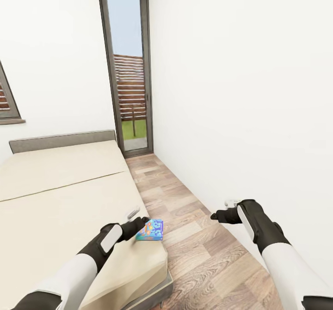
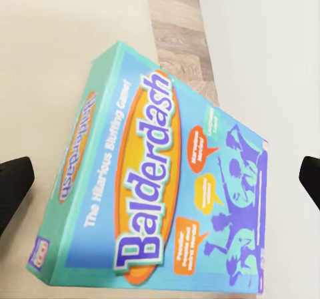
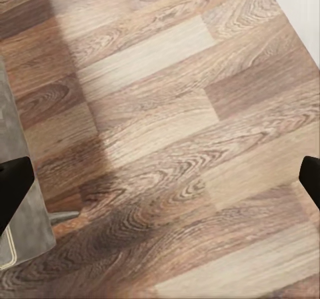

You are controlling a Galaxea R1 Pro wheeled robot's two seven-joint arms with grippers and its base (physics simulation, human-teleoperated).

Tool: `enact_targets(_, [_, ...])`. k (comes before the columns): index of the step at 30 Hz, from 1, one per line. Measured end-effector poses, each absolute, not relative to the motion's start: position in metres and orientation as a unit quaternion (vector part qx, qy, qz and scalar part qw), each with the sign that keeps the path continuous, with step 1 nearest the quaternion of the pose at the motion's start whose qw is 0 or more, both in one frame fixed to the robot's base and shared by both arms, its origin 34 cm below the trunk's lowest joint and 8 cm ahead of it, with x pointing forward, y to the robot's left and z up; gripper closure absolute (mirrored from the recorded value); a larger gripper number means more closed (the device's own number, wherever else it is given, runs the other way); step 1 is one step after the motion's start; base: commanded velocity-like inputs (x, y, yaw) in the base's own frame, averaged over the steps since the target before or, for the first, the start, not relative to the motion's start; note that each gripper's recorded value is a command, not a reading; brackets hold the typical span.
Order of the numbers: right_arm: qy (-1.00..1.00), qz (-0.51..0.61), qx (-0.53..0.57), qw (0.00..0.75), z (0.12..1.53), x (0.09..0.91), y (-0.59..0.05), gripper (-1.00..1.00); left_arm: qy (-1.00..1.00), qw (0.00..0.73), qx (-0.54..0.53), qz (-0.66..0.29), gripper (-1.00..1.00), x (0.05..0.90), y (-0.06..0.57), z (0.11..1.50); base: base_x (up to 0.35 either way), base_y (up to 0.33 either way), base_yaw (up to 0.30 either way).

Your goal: Put all the toys in the child's room - the three board games (two on the bed and one on the table), the two jigsaw puzzles on the table, and the tennis ball on the table - inside the toy box on the table in the child's room.

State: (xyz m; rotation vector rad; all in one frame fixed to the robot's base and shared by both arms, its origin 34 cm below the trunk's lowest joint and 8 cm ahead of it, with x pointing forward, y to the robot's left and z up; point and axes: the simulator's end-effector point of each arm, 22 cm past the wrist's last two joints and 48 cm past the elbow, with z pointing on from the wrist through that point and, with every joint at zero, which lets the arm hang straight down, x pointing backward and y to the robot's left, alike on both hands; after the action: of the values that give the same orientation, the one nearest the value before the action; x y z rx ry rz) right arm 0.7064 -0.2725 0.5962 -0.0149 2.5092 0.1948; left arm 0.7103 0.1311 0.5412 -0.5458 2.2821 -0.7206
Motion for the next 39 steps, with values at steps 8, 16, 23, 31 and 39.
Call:
enact_targets(8, [0.959,0.116,0.002,0.26,0.562,0.688,-0.257,-1.0,0.868,0.332,-0.226,-0.293,-1.0,0.704,0.156,0.534,0.0,0.0,0.0])
enact_targets(16, [0.944,0.216,0.012,0.249,0.568,0.685,-0.222,-1.0,0.861,0.311,-0.24,-0.324,-1.0,0.7,0.162,0.541,0.0,0.0,0.0])
enact_targets(23, [0.924,0.284,0.026,0.256,0.581,0.688,-0.201,-1.0,0.851,0.326,-0.233,-0.338,-1.0,0.701,0.177,0.56,0.0,0.0,0.0])
enact_targets(31, [0.904,0.321,0.057,0.275,0.595,0.699,-0.196,-1.0,0.836,0.368,-0.22,-0.342,-1.0,0.696,0.204,0.588,0.0,0.0,0.0])
enact_targets(39, [0.878,0.373,0.081,0.288,0.615,0.705,-0.195,-1.0,0.81,0.404,-0.222,-0.363,-1.0,0.699,0.22,0.629,0.0,0.0,0.0])
